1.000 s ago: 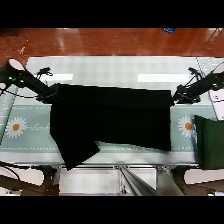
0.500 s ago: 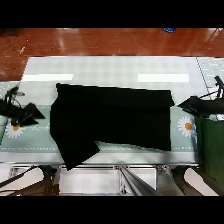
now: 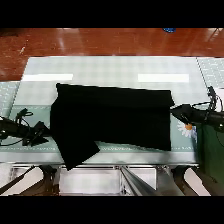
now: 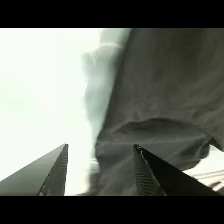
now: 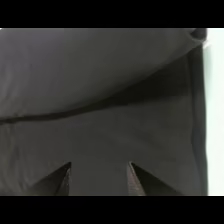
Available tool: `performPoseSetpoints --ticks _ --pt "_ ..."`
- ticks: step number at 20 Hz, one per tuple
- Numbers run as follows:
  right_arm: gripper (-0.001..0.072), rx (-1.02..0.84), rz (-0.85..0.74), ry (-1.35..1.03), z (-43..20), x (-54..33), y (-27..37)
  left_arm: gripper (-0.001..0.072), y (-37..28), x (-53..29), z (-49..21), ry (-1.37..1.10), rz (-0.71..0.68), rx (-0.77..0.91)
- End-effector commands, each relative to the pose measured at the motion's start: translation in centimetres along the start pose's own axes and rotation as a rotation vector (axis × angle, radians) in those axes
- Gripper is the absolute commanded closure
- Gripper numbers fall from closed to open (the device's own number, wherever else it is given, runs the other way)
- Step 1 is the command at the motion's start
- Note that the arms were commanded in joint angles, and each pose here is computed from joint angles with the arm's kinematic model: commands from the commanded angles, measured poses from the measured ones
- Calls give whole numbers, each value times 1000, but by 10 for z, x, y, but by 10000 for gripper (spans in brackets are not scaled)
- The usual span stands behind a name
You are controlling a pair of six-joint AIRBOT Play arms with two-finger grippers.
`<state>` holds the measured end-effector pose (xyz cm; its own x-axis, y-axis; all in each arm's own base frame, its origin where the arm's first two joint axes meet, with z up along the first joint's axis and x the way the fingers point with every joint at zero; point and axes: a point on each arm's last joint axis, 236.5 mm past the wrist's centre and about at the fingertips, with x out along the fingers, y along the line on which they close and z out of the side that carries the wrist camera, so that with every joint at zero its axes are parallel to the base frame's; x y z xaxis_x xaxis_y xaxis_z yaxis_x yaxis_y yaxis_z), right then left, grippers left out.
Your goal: Fold the shirts.
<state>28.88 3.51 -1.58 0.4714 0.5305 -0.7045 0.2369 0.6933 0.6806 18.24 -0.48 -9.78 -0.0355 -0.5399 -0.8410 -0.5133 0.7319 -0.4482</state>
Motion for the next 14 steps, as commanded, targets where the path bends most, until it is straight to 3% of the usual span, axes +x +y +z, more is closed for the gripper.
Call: performPoseSetpoints --ticks 1,4,8,9,10,11,14 --pt "301 23 11 -35 6 1 2 203 -14 19 -2 -24 -84 -11" --pt "301 83 -10 -116 28 -10 -10 203 -23 32 -2 -37 -122 -5" --pt "301 259 -111 -170 32 -45 -72 231 -30 48 -18 24 -91 100" --pt "301 299 -175 -134 19 -53 -93 361 -33 50 -25 49 -90 136" --pt "301 334 -257 -64 -3 -59 -115 557 -36 51 -29 65 -89 161" --pt "301 373 -347 2 -24 -64 -134 687 -37 51 -31 74 -89 167" --pt "302 408 -407 216 -80 -57 -134 687 -42 51 -30 71 -110 159"
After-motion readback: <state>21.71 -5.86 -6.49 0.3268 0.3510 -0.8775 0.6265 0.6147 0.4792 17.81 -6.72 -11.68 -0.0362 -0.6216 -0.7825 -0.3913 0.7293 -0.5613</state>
